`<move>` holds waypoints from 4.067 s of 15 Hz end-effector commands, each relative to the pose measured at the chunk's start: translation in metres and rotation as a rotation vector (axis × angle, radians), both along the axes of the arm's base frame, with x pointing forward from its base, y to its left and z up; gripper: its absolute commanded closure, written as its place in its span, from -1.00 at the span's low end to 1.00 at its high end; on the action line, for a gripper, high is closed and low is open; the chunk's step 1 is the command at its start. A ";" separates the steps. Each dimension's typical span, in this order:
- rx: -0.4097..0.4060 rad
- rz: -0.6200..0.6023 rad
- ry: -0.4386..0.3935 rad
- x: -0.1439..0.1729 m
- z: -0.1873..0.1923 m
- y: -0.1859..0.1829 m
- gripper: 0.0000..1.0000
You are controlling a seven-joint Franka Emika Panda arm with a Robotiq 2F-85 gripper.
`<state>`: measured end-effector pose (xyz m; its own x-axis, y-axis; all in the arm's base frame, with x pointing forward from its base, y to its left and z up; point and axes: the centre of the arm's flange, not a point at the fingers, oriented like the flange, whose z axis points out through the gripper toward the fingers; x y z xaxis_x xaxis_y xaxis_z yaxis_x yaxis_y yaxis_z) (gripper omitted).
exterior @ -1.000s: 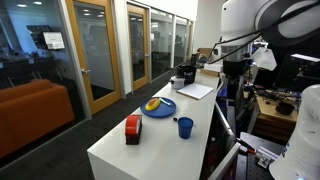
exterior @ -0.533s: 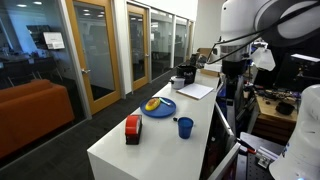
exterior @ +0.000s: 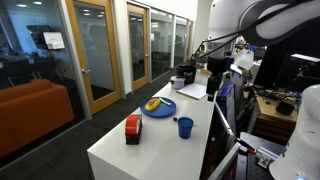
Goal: Pick up the marker and put it in the cup
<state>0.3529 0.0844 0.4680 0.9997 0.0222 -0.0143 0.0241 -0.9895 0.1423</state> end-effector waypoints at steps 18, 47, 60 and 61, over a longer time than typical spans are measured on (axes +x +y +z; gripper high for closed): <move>0.110 -0.119 0.101 0.178 -0.082 -0.078 -1.00; 0.056 -0.048 0.131 0.176 -0.195 -0.093 -1.00; 0.030 0.008 0.163 0.159 -0.225 -0.089 -1.00; 0.028 0.013 0.165 0.158 -0.226 -0.089 -1.00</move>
<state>0.5131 -0.0045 0.2471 0.9807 0.0047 -0.1953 0.0251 -0.9945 0.1020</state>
